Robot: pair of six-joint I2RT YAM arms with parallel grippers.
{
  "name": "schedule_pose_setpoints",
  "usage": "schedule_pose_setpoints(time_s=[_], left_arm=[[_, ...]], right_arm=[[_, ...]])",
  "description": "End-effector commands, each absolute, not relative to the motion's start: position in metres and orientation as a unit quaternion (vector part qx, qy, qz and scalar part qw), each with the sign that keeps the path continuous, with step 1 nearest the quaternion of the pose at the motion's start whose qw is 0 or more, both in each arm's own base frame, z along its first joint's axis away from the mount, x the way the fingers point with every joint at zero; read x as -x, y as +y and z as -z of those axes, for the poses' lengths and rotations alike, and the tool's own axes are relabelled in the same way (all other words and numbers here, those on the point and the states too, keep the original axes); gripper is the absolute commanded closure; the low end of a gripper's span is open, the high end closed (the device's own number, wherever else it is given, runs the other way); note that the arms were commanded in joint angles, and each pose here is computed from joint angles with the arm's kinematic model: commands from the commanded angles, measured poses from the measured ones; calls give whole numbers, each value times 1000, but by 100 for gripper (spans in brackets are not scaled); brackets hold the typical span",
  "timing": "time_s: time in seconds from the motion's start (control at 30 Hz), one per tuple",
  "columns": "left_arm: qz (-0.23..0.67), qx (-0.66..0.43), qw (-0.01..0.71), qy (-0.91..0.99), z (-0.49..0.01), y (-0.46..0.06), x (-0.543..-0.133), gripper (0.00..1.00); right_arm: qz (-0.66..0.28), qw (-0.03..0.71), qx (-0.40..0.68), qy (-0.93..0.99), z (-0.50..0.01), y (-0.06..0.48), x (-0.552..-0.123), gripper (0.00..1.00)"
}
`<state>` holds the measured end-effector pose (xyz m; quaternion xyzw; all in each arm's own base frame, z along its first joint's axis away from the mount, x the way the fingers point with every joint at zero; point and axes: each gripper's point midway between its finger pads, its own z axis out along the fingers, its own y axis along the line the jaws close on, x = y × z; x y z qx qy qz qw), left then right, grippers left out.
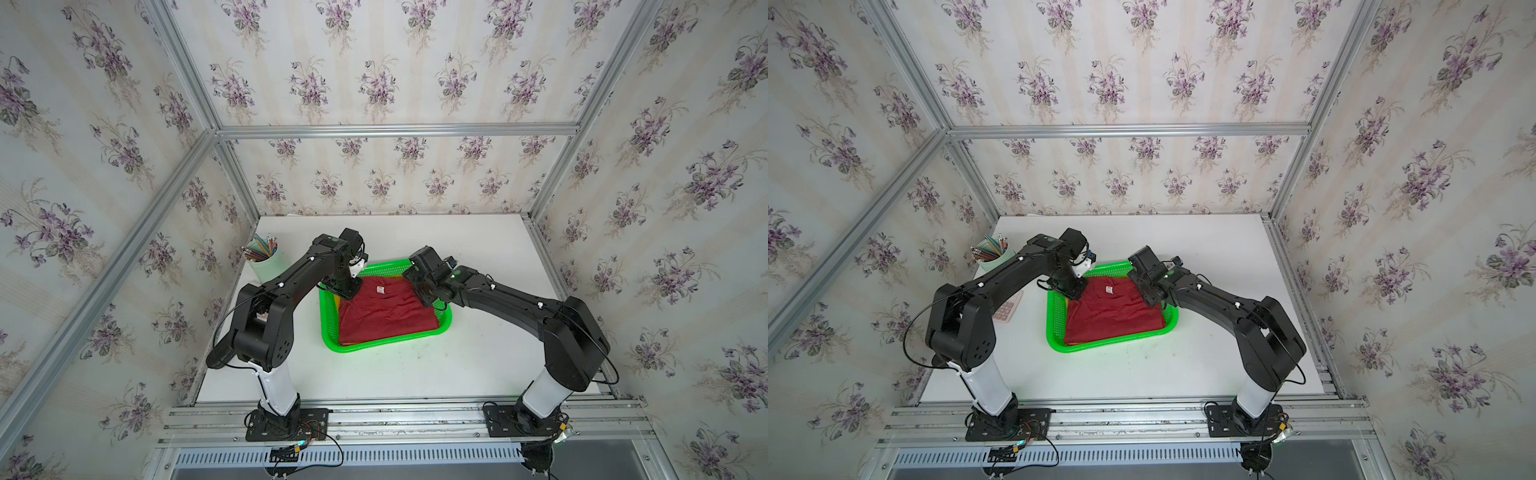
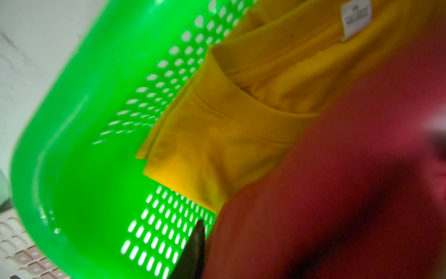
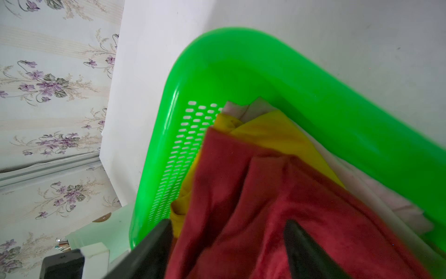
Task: Put the folded t-shirts into the basket
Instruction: Place the T-shirt in the bin, then adjust the T-shirt in the bin.
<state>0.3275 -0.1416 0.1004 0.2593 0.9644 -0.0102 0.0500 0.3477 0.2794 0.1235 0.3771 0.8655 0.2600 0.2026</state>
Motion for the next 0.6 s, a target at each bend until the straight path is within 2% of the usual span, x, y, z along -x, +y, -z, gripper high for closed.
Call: schedule_pose_setpoints(time_s=[0.0, 0.1, 0.27, 0.4, 0.57], left_arm=[[-35, -247, 102, 963, -115, -128, -349, 62], [-56, -227, 123, 965, -128, -117, -351, 58], [-63, -205, 136, 967, -144, -107, -339, 58], [30, -202, 169, 964, -161, -133, -325, 60], [153, -234, 238, 930, -177, -177, -320, 64]], right_arm=[[-286, 227, -343, 865, -138, 283, -363, 1], [-288, 246, -299, 876, -154, 279, -371, 0], [-292, 289, -152, 899, -187, 286, -373, 1], [-285, 290, -36, 913, -195, 291, -356, 9], [-274, 253, 58, 926, -185, 292, -326, 16]])
